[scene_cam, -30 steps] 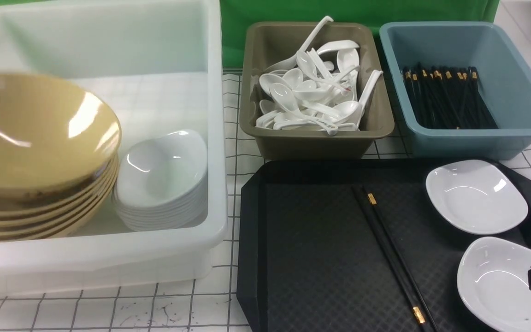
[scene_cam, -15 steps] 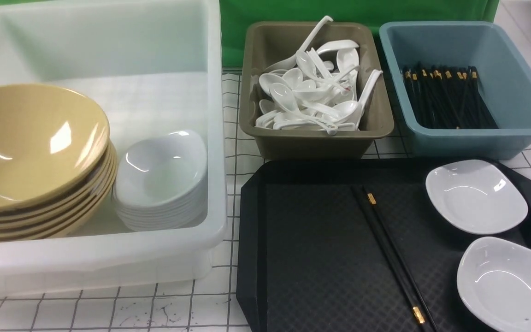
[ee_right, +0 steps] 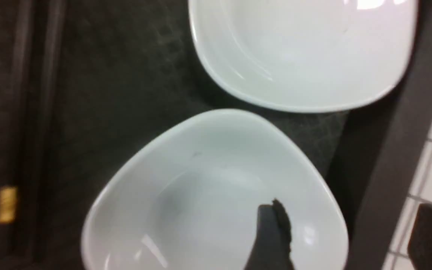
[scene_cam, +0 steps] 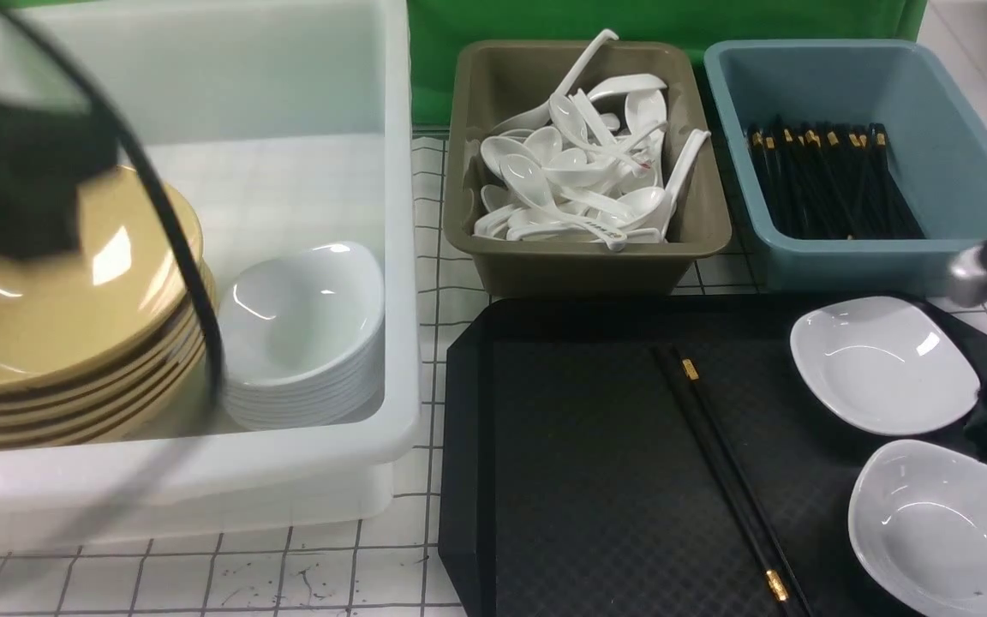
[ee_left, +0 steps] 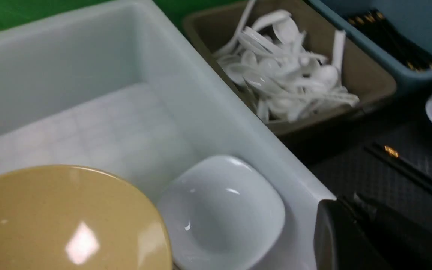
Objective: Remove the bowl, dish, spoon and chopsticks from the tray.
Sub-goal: Use the right arm to grab the plate, then use the right arm to put the plate into the large storage box on the left
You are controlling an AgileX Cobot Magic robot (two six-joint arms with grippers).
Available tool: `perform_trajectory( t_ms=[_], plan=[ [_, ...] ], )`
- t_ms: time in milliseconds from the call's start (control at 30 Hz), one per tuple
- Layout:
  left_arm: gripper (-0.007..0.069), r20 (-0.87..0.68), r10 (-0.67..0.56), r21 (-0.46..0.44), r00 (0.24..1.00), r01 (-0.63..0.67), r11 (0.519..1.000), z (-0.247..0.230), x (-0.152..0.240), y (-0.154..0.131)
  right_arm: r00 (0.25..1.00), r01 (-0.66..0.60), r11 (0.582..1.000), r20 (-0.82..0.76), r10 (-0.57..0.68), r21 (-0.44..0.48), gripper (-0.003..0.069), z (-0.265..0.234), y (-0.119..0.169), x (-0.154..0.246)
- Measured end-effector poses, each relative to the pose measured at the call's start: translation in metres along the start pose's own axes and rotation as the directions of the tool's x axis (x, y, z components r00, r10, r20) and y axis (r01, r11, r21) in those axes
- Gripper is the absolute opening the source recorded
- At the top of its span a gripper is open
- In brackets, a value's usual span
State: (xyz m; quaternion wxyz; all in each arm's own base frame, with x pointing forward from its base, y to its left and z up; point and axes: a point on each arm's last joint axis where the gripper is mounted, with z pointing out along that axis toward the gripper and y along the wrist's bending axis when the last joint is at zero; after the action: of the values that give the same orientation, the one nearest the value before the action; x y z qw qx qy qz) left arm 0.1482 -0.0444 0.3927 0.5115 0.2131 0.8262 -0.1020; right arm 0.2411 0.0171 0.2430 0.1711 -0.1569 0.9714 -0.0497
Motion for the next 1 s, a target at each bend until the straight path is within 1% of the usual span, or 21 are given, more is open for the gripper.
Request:
perform_trajectory(
  t_ms=[67,133,167,233,267,300,400,467,533,567,600,633,733,767,867,900,933,967,1000],
  plan=[
    [-0.0008,-0.013,0.075,0.001,0.997,-0.075,0.997,-0.006,0.018,-0.008,0.997,0.027,1.000,-0.072,-0.028,-0.014,0.0501,0.023,-0.001,-0.010],
    [-0.0008,0.004,0.159,-0.047,0.987,-0.158,0.986,-0.020,0.033,-0.012,0.990,0.053,0.998,-0.129,-0.057,-0.032,0.0501,0.042,0.000,-0.014],
    [-0.0008,0.004,0.164,-0.045,0.987,-0.163,0.986,-0.022,0.034,-0.013,0.988,0.056,0.998,-0.139,-0.060,-0.036,0.0501,0.045,0.000,-0.013],
    [-0.0008,0.032,0.214,-0.097,0.976,-0.210,0.973,-0.034,0.043,-0.014,0.981,0.075,0.996,-0.177,-0.083,-0.049,0.0501,0.058,0.001,-0.013],
    [-0.0008,0.061,0.241,-0.137,0.969,-0.231,0.963,-0.045,0.048,-0.015,0.976,0.082,0.995,-0.198,-0.091,-0.056,0.0501,0.065,0.001,-0.013],
    [-0.0008,0.078,0.257,-0.173,0.963,-0.241,0.955,-0.052,0.053,-0.015,0.971,0.095,0.993,-0.212,-0.107,-0.062,0.0498,0.070,0.002,-0.013],
    [-0.0008,0.096,0.291,-0.241,0.952,-0.262,0.935,-0.062,0.061,-0.014,0.966,0.099,0.992,-0.231,-0.113,-0.071,0.0482,0.077,0.002,-0.014],
    [-0.0008,0.100,0.299,-0.330,0.949,-0.252,0.910,-0.069,0.074,-0.010,0.962,0.075,0.992,-0.255,-0.100,-0.106,0.0410,0.080,0.006,-0.012],
    [-0.0008,0.110,0.279,-0.407,0.954,-0.213,0.888,-0.071,0.083,-0.005,0.957,0.059,0.985,-0.272,-0.101,-0.160,0.0311,0.077,0.010,-0.012],
    [-0.0008,0.111,0.276,-0.413,0.955,-0.208,0.887,-0.071,0.084,-0.004,0.955,0.062,0.984,-0.276,-0.107,-0.169,0.0311,0.077,0.011,-0.012],
    [-0.0008,0.115,0.268,-0.447,0.957,-0.191,0.874,-0.070,0.088,-0.002,0.953,0.058,0.979,-0.280,-0.112,-0.194,0.0230,0.074,0.012,-0.012],
    [-0.0008,0.126,0.244,-0.463,0.962,-0.160,0.872,-0.067,0.091,0.000,0.954,0.047,0.974,-0.277,-0.109,-0.221,0.0176,0.069,0.014,-0.015],
    [-0.0008,0.140,0.214,-0.519,0.967,-0.112,0.847,-0.060,0.099,0.007,0.967,0.028,0.965,-0.236,-0.092,-0.260,0.0126,0.051,0.016,-0.023],
    [-0.0008,0.149,0.189,-0.536,0.971,-0.082,0.840,-0.056,0.104,0.009,0.975,0.028,0.961,-0.207,-0.087,-0.273,0.0107,0.042,0.016,-0.028],
    [-0.0008,0.151,0.185,-0.586,0.971,-0.063,0.808,-0.051,0.111,0.014,0.991,0.039,0.947,-0.107,-0.077,-0.319,0.0078,0.013,0.017,-0.042],
    [-0.0008,0.157,0.178,-0.598,0.971,-0.050,0.800,-0.049,0.114,0.016,0.996,0.043,0.936,-0.056,-0.066,-0.348,0.0078,0.000,0.019,-0.049],
    [-0.0008,0.173,0.158,-0.608,0.972,-0.021,0.794,-0.047,0.117,0.017,0.998,0.058,0.912,0.026,-0.052,-0.406,0.0078,-0.021,0.023,-0.059],
    [-0.0008,0.180,0.156,-0.617,0.971,-0.012,0.787,-0.046,0.118,0.018,0.997,0.072,0.900,0.066,-0.048,-0.430,0.0078,-0.031,0.025,-0.063],
    [-0.0008,0.197,0.144,-0.621,0.970,0.009,0.784,-0.046,0.119,0.019,0.990,0.092,0.884,0.140,-0.030,-0.459,0.0078,-0.047,0.030,-0.072]
  ],
)
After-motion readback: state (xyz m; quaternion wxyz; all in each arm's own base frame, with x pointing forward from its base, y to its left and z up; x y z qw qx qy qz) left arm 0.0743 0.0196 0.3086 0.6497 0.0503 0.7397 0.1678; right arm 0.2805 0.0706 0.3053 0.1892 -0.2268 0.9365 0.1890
